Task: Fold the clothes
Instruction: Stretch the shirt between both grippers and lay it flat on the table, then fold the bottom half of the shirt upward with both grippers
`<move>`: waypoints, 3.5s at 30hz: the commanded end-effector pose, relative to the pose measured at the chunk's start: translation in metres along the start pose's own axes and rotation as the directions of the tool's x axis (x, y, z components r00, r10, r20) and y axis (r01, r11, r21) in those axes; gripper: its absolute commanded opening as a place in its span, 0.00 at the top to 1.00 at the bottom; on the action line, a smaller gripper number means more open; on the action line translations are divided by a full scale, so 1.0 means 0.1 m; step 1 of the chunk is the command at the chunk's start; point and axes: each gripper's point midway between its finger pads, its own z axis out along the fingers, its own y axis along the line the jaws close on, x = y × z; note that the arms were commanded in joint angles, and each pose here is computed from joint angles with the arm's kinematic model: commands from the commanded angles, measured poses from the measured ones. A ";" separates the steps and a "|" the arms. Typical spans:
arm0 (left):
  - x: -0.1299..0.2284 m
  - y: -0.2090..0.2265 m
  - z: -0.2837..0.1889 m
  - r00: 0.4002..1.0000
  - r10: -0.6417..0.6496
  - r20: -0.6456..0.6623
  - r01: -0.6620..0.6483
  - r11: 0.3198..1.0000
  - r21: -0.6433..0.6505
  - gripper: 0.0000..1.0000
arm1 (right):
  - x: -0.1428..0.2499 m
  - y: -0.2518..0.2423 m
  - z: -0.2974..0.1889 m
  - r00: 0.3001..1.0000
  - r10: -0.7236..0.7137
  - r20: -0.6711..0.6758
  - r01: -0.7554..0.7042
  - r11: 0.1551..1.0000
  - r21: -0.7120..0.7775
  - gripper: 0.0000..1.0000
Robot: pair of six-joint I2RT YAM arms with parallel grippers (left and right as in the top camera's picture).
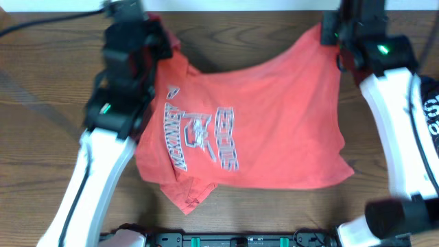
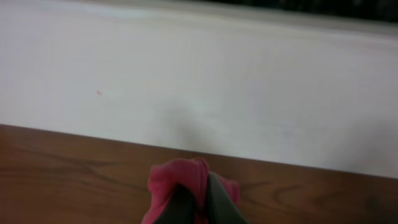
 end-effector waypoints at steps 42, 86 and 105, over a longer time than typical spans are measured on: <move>1.88 0.21 -0.78 0.331 0.089 -0.939 0.031 0.994 0.105 0.94 | 1.44 -1.12 -0.12 0.643 0.153 -0.750 -0.041 0.985 0.165 0.99; 2.83 0.85 -1.97 0.417 -0.394 -0.819 0.155 0.919 -0.363 0.94 | 3.15 -1.11 -0.92 0.525 0.319 -0.789 -0.249 0.944 0.216 0.99; 2.52 0.76 -0.83 0.522 -0.649 -0.553 0.470 0.760 -0.449 0.94 | 2.47 -1.29 0.14 0.770 0.432 -0.469 -0.377 0.902 0.212 0.99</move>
